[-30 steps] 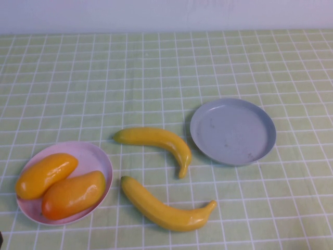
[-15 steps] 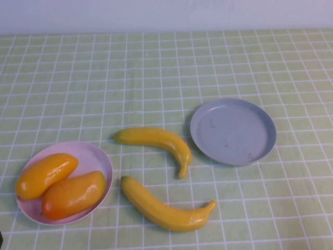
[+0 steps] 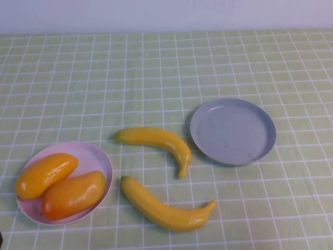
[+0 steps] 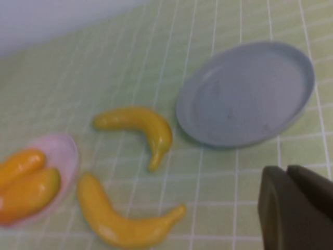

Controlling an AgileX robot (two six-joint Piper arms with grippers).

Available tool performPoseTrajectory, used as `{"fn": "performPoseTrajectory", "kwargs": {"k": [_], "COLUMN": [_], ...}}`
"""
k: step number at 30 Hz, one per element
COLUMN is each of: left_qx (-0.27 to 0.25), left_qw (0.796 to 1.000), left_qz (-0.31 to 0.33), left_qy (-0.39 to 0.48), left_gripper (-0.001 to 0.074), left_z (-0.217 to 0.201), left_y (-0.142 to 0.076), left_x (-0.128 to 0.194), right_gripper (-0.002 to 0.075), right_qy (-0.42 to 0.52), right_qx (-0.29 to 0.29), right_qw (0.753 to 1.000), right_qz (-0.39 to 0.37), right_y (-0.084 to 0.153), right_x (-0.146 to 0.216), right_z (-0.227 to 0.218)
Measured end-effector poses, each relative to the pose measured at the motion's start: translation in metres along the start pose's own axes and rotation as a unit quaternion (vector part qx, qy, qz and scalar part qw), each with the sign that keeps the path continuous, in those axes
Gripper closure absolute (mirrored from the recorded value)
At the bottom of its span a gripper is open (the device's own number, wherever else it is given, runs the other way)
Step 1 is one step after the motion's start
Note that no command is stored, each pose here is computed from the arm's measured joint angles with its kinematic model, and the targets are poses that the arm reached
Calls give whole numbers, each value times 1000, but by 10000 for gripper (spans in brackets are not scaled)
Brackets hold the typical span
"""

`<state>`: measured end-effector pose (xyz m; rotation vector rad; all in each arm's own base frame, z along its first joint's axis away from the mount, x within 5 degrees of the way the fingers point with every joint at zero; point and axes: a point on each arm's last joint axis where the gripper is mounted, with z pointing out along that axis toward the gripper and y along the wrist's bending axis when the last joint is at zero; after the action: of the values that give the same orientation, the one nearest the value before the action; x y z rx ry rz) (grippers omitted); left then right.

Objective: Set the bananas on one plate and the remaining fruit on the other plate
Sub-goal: Put another type of fruit in the right plate

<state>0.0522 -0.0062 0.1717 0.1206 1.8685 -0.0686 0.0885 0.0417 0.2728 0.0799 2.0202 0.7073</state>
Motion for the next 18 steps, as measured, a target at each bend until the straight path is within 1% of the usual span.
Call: {"fn": "performPoseTrajectory", "kwargs": {"k": [1,2,6,9,11,13,15,18], "left_qx": [0,0,0,0,0,0,0,0], "left_qw": [1000,1000,1000,1000,1000,1000,1000,1000], "left_qz": [0,0,0,0,0,0,0,0], "left_qy": [0,0,0,0,0,0,0,0], "left_gripper": [732,732,732,732,732,732,732,732], "left_z": [0,0,0,0,0,0,0,0], "left_y": [0,0,0,0,0,0,0,0], "left_x": [0,0,0,0,0,0,0,0], "right_gripper": [741,741,741,741,741,741,739,699], "right_qy": [17,61,166,221,254,285,319,356], "right_qx": [2,9,16,11,-3,-17,-35,-63], "right_qw": [1000,998,982,969,958,942,919,881], "right_qz": [-14,-30,-87,-111,-135,-178,-230,-305], "right_y": [3,3,3,0,4,12,25,49], "right_x": [-7,-13,-38,-46,-45,-45,-42,-35], "right_z": [2,11,37,59,73,87,105,131]}}
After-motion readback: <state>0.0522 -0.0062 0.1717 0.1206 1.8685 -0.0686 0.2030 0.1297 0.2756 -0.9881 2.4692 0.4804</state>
